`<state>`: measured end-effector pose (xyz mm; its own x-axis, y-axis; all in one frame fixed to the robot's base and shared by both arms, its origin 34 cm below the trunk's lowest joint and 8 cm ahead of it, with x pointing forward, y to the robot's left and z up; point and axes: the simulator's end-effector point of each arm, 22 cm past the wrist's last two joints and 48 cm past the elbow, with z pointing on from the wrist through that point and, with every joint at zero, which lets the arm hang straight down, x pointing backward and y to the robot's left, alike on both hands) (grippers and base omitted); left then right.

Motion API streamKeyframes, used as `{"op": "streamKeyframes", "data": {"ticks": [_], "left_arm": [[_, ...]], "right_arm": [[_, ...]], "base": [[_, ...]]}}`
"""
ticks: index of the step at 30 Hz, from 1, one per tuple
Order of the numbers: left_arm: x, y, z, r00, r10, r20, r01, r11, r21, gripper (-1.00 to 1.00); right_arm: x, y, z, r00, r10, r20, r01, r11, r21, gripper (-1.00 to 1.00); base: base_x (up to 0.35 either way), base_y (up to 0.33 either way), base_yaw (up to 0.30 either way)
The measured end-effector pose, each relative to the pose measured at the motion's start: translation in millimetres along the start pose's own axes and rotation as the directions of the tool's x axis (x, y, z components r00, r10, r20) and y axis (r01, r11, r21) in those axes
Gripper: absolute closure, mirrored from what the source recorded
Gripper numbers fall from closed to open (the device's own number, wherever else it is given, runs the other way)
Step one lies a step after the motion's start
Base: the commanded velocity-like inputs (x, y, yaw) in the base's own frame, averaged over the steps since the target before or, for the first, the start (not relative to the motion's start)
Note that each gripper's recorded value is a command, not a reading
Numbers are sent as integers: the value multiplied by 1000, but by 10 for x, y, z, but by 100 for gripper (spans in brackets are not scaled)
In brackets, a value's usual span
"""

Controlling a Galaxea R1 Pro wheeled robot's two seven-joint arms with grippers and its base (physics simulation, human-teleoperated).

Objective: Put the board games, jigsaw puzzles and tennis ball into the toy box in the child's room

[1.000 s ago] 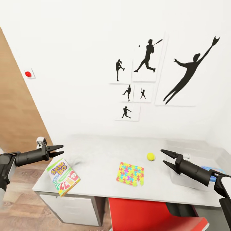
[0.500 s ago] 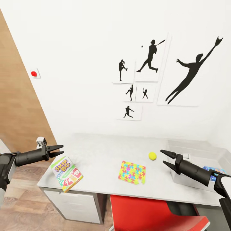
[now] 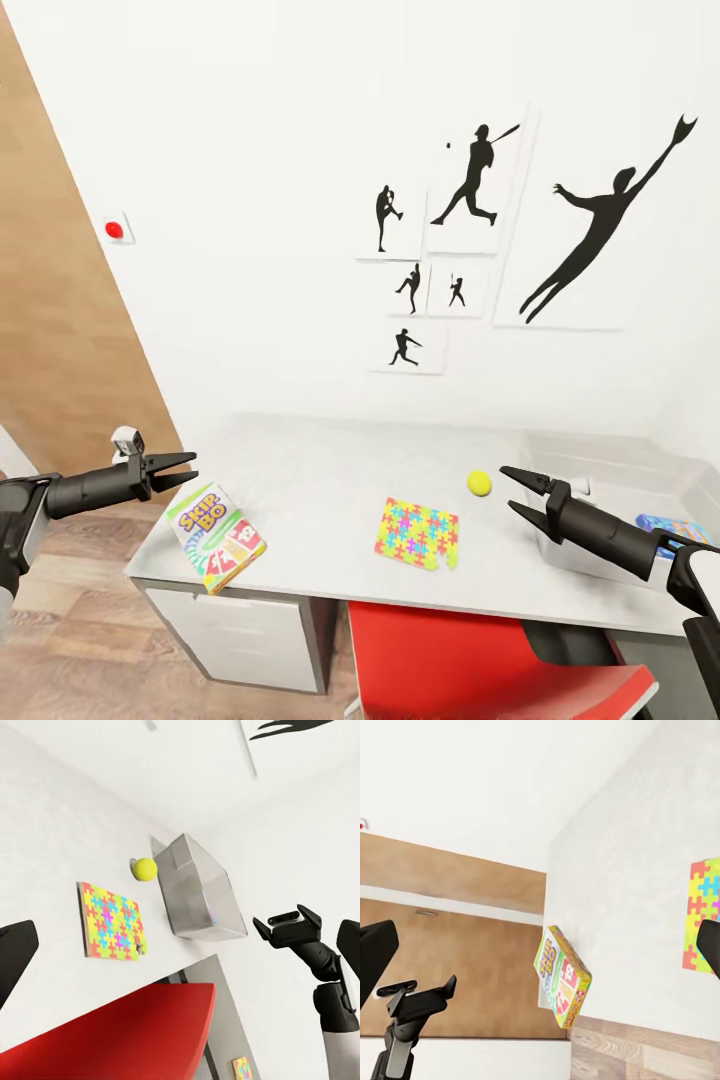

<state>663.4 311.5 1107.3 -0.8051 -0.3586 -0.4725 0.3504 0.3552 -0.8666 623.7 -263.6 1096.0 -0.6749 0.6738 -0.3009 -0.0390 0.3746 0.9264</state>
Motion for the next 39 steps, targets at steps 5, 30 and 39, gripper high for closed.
{"op": "streamKeyframes", "data": {"ticks": [5, 30, 39], "left_arm": [[-3, 5, -7, 1000, 0, 0, 0, 1000, -2, -100], [-9, 6, -24, 1000, 3, 2, -3, 1000, -4, -100], [-10, 5, -25, 1000, 3, 2, -3, 1000, -4, -100]], "right_arm": [[4, -3, 4, 1000, 0, -1, 0, 1000, 1, -100], [16, 1, 12, 1000, 0, -4, 0, 1000, 0, -100], [29, -1, 20, 1000, 0, -8, 0, 1000, 2, -100]], "base": [[-31, 27, 0], [-85, 78, 134], [0, 0, 287]]}}
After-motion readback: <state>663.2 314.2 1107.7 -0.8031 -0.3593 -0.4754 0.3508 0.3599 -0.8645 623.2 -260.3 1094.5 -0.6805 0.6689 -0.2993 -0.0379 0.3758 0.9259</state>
